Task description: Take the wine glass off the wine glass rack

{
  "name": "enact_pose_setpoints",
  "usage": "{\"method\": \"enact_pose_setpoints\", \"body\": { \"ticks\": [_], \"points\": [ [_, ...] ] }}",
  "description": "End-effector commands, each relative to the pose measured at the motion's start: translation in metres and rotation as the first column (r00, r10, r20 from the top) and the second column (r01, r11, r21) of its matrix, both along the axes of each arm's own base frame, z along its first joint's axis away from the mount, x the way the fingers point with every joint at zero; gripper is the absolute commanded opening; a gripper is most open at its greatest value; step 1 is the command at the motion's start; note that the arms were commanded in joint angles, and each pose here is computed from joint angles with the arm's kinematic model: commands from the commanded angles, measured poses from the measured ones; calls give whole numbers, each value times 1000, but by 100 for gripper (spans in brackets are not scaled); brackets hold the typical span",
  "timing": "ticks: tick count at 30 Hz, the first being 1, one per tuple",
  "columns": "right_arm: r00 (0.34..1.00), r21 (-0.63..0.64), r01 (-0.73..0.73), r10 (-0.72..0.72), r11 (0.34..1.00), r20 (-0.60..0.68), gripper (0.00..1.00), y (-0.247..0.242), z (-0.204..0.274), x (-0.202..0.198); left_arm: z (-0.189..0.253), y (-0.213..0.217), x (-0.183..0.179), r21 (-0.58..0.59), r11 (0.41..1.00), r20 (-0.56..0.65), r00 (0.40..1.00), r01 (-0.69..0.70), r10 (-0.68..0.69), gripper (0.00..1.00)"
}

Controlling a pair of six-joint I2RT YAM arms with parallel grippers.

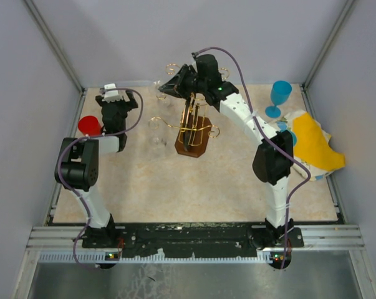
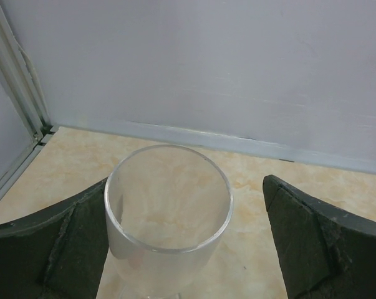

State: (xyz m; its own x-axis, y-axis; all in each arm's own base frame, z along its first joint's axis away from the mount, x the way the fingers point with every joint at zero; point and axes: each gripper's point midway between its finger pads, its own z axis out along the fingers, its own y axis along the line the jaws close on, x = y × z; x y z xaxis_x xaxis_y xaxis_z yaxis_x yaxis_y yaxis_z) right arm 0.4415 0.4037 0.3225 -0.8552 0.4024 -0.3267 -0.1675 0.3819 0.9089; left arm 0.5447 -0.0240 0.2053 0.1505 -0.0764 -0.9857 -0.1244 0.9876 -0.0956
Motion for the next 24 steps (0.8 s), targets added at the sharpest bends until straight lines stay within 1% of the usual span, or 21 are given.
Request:
{"method": "enact_pose_setpoints", "body": {
  "ticks": [1, 9, 17, 24],
  "points": [
    [996, 10, 21, -22, 1000, 81, 0, -18, 26, 5, 15, 11, -4, -36, 999, 31, 999, -26, 27, 100],
    [996, 17, 20, -21, 1000, 83, 0, -18, 32, 4, 14, 21, -11, -58, 997, 25, 998, -51, 52, 100],
    [997, 17, 21, -22, 1000, 77, 0, -20, 32, 1, 10, 22, -13, -77, 996, -29, 998, -54, 52, 100],
    [997, 17, 19, -20, 1000, 74, 0, -20, 31, 0, 7, 26, -26, -71, 995, -46, 997, -68, 65, 100]
  ]
}}
